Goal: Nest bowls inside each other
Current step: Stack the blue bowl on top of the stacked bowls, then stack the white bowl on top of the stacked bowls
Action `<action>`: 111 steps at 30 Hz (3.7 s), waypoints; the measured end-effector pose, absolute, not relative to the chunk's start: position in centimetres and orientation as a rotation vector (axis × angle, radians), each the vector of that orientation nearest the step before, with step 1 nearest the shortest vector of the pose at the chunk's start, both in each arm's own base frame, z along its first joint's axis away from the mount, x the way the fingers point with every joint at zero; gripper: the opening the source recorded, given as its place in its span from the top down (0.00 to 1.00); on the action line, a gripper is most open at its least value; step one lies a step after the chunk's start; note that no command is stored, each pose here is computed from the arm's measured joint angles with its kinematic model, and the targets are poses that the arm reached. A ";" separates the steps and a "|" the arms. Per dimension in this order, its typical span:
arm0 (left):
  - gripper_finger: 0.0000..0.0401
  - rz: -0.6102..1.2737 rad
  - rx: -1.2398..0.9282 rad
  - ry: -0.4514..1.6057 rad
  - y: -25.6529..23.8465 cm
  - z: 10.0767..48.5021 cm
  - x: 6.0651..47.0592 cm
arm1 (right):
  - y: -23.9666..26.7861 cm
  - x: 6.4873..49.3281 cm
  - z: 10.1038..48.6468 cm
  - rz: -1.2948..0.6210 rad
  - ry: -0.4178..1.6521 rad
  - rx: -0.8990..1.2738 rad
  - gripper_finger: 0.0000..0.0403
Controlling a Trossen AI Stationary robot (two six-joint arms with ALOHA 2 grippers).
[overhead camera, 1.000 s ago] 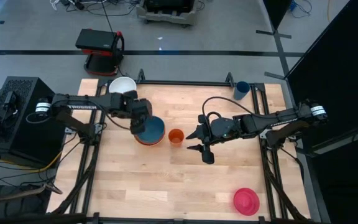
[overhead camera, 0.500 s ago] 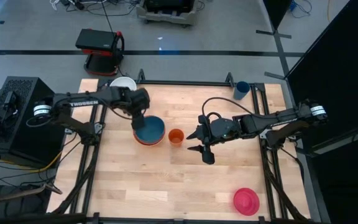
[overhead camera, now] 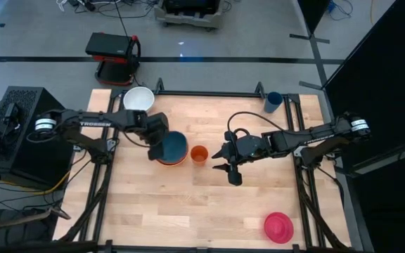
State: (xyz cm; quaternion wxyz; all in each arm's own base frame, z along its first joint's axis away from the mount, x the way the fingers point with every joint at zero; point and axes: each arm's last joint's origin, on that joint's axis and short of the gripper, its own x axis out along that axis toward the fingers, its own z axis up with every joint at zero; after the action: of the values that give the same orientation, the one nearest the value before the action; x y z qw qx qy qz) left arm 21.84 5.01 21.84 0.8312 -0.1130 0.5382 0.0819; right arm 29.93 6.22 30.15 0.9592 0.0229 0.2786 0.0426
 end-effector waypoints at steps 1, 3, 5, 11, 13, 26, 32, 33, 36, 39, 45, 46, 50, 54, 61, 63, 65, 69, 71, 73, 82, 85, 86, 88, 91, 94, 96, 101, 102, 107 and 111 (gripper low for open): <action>0.65 0.172 -0.237 1.131 5.0 22.0 21.9 | 6.2 29.9 30.1 0.087 0.566 0.046 0.60; 0.68 0.172 -0.236 1.123 5.0 22.0 21.9 | 6.2 29.9 30.1 0.087 0.566 0.046 0.59; 0.70 0.189 -0.230 1.120 5.0 22.3 21.9 | 6.2 29.9 30.1 0.087 0.565 0.046 0.58; 0.72 0.276 -0.168 1.113 5.3 23.5 21.9 | 6.2 29.9 30.2 0.087 0.562 0.047 0.59; 0.73 0.305 -0.147 1.110 5.4 23.9 21.9 | 6.2 29.9 30.2 0.087 0.561 0.047 0.59; 0.71 0.567 -0.004 1.156 6.8 25.9 20.6 | 6.2 30.0 30.2 0.087 0.557 0.048 0.59; 0.62 0.644 -0.051 1.234 8.7 25.5 19.3 | 6.2 30.0 30.2 0.087 0.556 0.048 0.55; 0.61 0.657 -0.058 1.235 9.0 25.5 19.1 | 6.2 30.0 30.2 0.087 0.556 0.047 0.55; 0.57 0.694 -0.088 1.245 10.1 25.3 18.8 | 6.2 30.0 30.2 0.087 0.556 0.047 0.55; 0.54 0.728 -0.124 1.259 11.3 25.0 18.6 | 6.2 30.0 30.2 0.087 0.556 0.047 0.55; 0.49 0.794 -0.199 1.284 13.4 24.3 17.8 | 6.2 30.0 30.2 0.088 0.555 0.045 0.55; 0.48 0.805 -0.212 1.288 13.8 24.1 17.7 | 6.2 30.0 30.2 0.088 0.555 0.045 0.55; 0.44 0.849 -0.264 1.302 15.2 23.7 17.0 | 6.2 30.0 30.2 0.088 0.555 0.044 0.56; 0.43 0.872 -0.294 1.323 16.5 22.7 17.0 | 6.2 30.0 30.2 0.088 0.555 0.044 0.55; 0.44 0.868 -0.316 1.380 18.4 20.0 18.0 | 6.2 30.0 30.2 0.089 0.555 0.044 0.57; 0.45 0.866 -0.328 1.408 18.8 19.2 18.2 | 6.2 30.0 30.2 0.088 0.555 0.044 0.58; 0.50 0.862 -0.329 1.419 18.8 19.0 18.2 | 6.2 30.0 30.2 0.089 0.555 0.044 0.59; 0.62 0.856 -0.317 1.416 18.2 19.7 18.0 | 6.2 30.0 30.2 0.089 0.555 0.043 0.61; 0.68 0.853 -0.312 1.414 17.9 20.1 17.9 | 6.2 30.0 30.2 0.089 0.555 0.043 0.62; 0.74 0.850 -0.306 1.413 17.6 20.4 17.8 | 6.2 30.0 30.2 0.089 0.555 0.042 0.63; 1.00 0.834 -0.277 1.399 16.1 22.2 17.2 | 6.2 30.0 30.2 0.090 0.555 0.040 0.67; 1.00 0.789 -0.250 1.339 14.2 24.4 16.8 | 6.2 30.0 30.2 0.090 0.555 0.040 0.67; 1.00 0.760 -0.244 1.306 13.4 25.1 16.8 | 6.2 30.0 30.2 0.089 0.555 0.040 0.67; 1.00 0.688 -0.234 1.251 11.5 26.3 16.8 | 6.2 30.0 30.2 0.075 0.553 0.035 0.66; 1.00 0.557 -0.188 1.169 8.6 27.8 17.2 | 5.9 30.0 30.2 0.050 0.552 0.027 0.64; 1.00 0.444 -0.144 1.140 5.7 28.8 18.0 | 5.5 30.0 30.1 0.015 0.564 0.020 0.63; 1.00 0.403 -0.117 1.141 4.9 29.0 18.8 | 5.2 29.8 30.2 -0.028 0.573 0.015 0.65; 1.00 0.309 -0.054 1.144 2.6 29.4 20.6 | 4.5 28.9 30.5 -0.138 0.593 0.001 0.71; 1.00 0.290 -0.041 1.145 2.2 29.5 20.9 | 4.3 28.8 30.5 -0.160 0.596 -0.002 0.73; 1.00 0.196 0.022 1.144 -0.5 29.8 22.4 | 3.7 27.9 30.8 -0.270 0.612 -0.020 0.79; 1.00 0.121 0.072 1.142 -2.9 30.0 23.3 | 3.2 27.2 31.1 -0.357 0.621 -0.037 0.84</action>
State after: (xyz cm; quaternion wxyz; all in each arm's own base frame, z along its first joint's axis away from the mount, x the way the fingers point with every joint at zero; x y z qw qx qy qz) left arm 23.30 -2.89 30.00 0.8389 0.0342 0.5402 0.0571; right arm 27.15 3.18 31.10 0.9363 -0.0180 0.3041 -0.1746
